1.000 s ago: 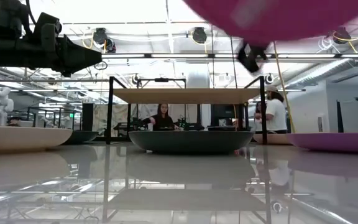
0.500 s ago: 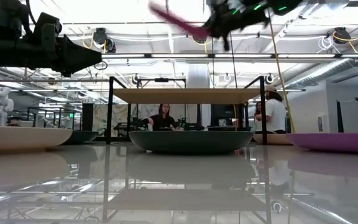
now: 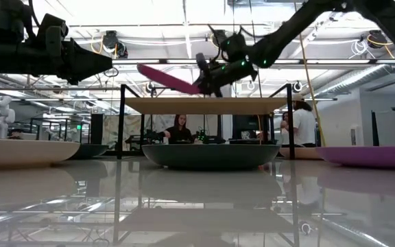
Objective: Place and stack plates onto a shelf
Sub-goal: Put the pink plate on the shelf
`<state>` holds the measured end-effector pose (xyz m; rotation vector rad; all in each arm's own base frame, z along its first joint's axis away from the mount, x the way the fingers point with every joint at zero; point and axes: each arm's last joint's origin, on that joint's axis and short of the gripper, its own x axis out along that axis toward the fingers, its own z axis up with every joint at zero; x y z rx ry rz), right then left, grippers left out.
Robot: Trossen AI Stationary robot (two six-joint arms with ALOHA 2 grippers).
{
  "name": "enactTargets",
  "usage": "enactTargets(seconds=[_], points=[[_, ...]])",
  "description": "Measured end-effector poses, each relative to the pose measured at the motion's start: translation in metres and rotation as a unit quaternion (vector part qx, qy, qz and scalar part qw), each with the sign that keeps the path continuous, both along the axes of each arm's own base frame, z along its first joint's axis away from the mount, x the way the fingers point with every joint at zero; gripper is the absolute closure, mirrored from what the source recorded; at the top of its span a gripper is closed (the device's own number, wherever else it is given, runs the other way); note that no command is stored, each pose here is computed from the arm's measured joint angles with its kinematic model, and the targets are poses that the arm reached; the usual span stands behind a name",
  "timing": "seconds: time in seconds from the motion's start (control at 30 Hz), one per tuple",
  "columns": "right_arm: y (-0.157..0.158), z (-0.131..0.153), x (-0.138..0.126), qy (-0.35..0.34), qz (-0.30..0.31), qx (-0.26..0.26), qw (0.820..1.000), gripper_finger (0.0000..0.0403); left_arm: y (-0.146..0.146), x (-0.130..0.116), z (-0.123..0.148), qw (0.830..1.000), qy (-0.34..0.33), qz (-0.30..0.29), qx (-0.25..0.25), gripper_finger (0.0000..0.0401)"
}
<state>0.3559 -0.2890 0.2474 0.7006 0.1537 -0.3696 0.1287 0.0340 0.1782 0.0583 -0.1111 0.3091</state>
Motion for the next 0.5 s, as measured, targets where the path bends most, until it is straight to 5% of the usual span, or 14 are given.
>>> enactTargets(seconds=[0.33,0.5], points=[[-0.004,-0.020,0.004,0.034,-0.006,-0.004,0.999,0.0393,0.000,0.000,0.000,1.000,0.000,0.000,0.000,0.0247],[0.001,-0.019,0.006,0.038,0.003,-0.018,0.999,0.0342,0.000,0.000,0.000,1.000,0.000,0.000,0.000,0.0247]])
